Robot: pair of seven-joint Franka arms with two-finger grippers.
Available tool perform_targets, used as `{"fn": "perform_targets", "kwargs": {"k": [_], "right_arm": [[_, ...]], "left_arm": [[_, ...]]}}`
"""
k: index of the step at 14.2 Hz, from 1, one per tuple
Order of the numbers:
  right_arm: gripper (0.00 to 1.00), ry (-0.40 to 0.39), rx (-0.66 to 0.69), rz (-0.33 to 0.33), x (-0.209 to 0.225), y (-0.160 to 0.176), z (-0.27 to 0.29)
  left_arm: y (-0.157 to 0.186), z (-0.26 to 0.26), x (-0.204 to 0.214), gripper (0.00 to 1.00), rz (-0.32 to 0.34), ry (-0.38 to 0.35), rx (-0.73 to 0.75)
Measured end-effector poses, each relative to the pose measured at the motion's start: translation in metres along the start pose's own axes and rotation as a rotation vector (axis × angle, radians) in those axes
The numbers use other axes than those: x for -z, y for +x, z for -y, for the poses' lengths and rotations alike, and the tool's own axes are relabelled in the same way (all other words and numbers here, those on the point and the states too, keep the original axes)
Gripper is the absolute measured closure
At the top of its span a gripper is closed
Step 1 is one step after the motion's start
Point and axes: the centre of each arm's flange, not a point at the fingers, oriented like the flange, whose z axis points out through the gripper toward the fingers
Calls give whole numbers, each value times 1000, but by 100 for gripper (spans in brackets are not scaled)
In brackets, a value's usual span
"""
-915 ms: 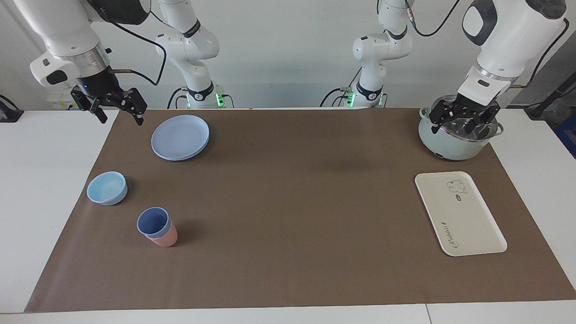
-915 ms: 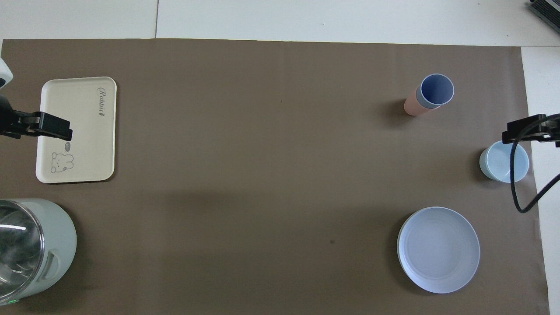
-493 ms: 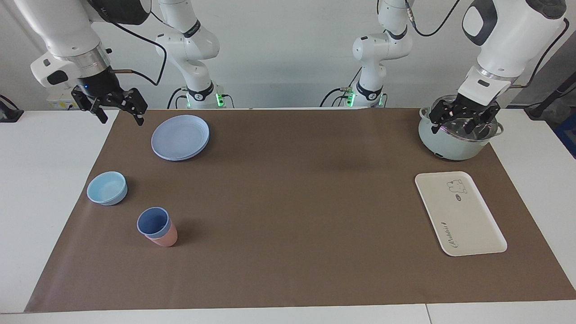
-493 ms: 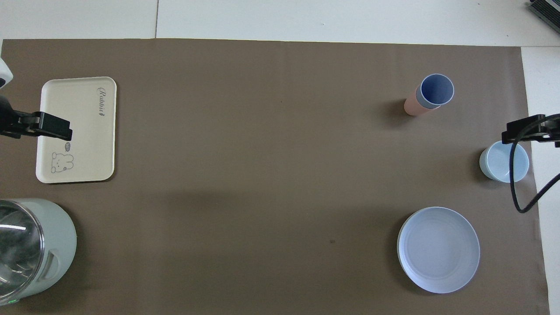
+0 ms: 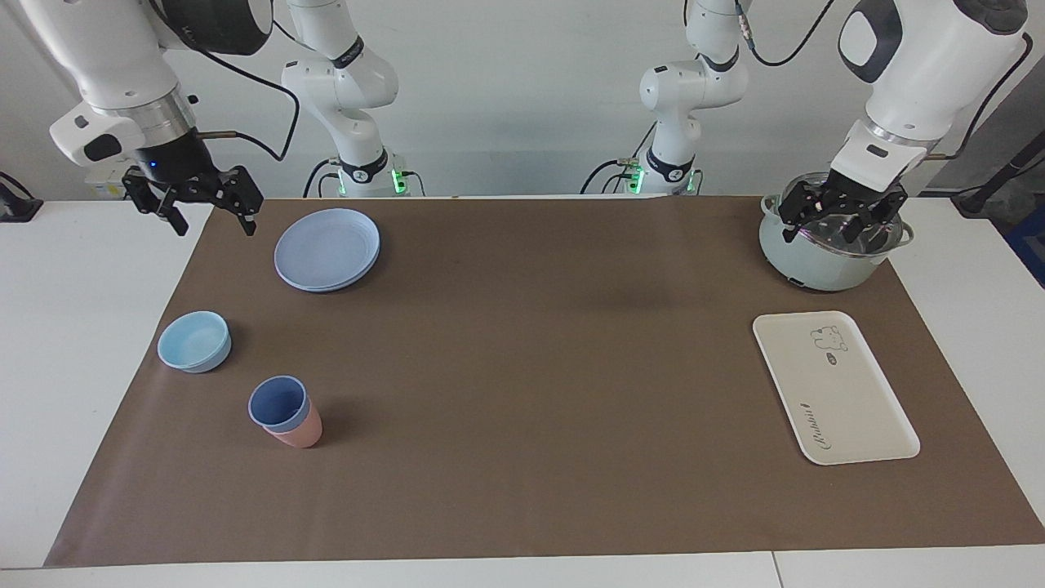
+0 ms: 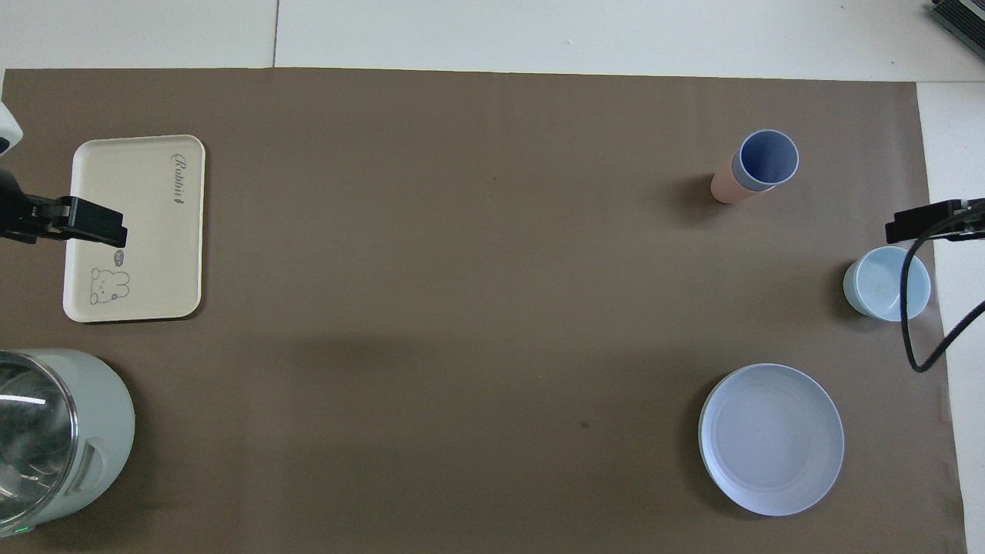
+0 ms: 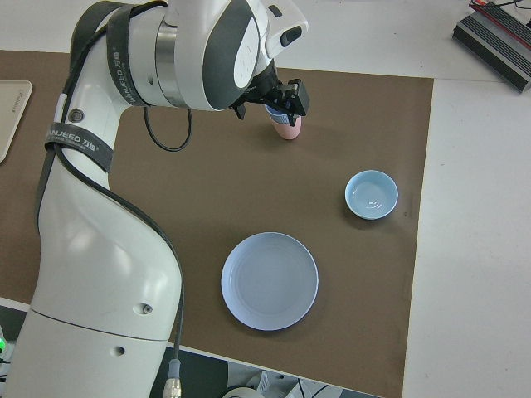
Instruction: Place cup on tray
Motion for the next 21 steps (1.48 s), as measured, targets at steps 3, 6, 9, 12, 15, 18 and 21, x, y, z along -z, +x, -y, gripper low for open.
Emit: {"fn": "perform_targets", "kwargs": {"k": [3, 6, 9, 12, 15, 18, 21], "right_arm": [[0, 18, 179, -92, -25, 2, -35], [0, 85, 334, -249, -74, 3, -60], [0, 191, 477, -406, -142, 11, -71], [0, 264, 584, -530, -205, 15, -91], [0, 316, 595, -610, -243, 14, -101], [0, 359, 587, -651, -267, 17, -92], [0, 405, 601, -728, -295, 18, -85]], "left_arm": [[0, 0, 0, 0, 0, 0, 0], [0, 0, 0, 0, 0, 0, 0], [0, 0, 0, 0, 0, 0, 0], [0, 0, 0, 0, 0, 0, 0], [0, 0, 0, 0, 0, 0, 0], [0, 0, 0, 0, 0, 0, 0], [0, 0, 0, 0, 0, 0, 0]]}}
